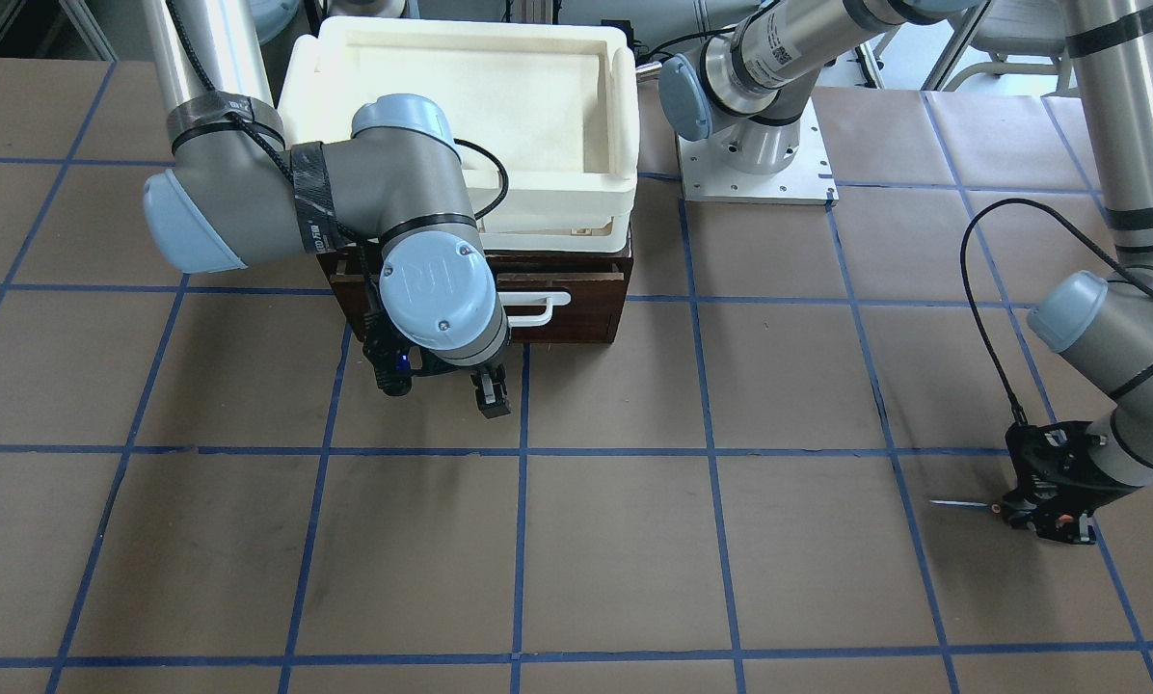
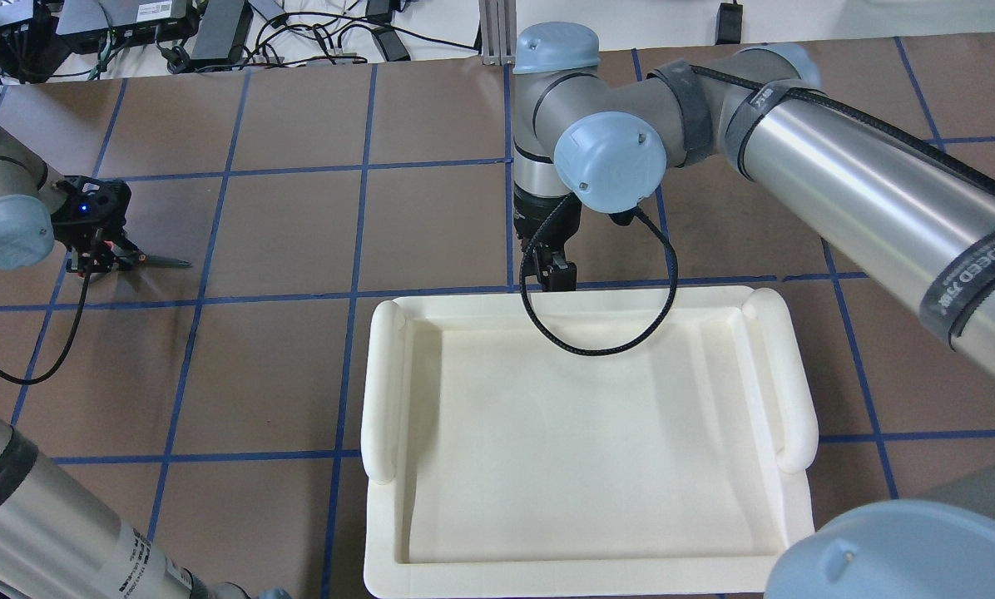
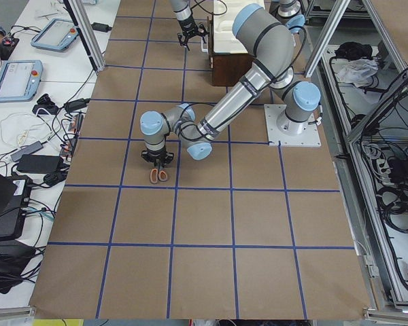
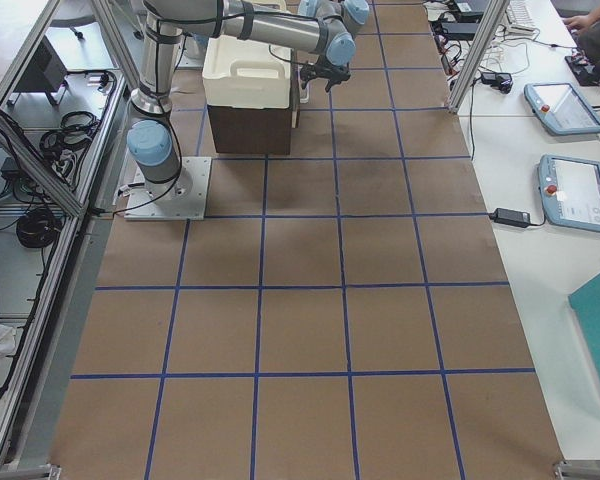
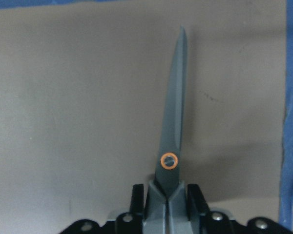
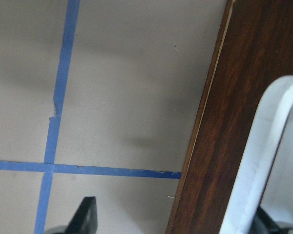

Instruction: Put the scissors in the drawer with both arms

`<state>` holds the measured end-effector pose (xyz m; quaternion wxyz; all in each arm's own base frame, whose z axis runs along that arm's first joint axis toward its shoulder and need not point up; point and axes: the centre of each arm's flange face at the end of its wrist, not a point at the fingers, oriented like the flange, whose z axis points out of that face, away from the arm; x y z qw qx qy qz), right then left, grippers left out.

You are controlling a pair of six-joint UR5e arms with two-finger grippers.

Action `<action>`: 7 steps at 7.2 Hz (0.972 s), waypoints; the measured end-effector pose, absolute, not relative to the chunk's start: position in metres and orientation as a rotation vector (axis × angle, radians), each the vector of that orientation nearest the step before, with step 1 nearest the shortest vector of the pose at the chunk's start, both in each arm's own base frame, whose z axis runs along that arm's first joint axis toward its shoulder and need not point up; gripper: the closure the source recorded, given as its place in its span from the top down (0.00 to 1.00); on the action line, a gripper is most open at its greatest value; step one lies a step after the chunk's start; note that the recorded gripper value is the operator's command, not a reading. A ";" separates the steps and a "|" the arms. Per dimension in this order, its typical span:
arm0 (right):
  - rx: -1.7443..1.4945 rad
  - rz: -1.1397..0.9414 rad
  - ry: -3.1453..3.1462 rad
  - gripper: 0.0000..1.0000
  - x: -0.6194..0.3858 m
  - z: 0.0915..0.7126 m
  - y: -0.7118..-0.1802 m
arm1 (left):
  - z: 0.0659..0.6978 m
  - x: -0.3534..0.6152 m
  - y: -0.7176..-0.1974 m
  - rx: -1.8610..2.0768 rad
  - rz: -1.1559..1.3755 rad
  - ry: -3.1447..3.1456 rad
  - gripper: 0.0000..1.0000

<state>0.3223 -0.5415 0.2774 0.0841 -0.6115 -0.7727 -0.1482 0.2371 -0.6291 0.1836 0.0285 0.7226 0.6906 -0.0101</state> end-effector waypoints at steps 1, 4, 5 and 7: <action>-1.829 -0.435 -2.314 1.00 0.323 0.278 -0.543 | 0.195 0.234 -0.629 2.222 -0.032 2.128 0.01; -1.822 -0.425 -2.339 1.00 0.324 0.280 -0.547 | 0.271 0.212 -0.617 2.256 -0.046 2.158 0.01; -1.818 -0.422 -2.348 1.00 0.324 0.281 -0.548 | 0.310 0.198 -0.610 2.265 -0.064 2.151 0.01; -1.802 -0.411 -2.379 1.00 0.324 0.282 -0.550 | 0.380 0.163 -0.587 2.223 -0.113 2.194 0.01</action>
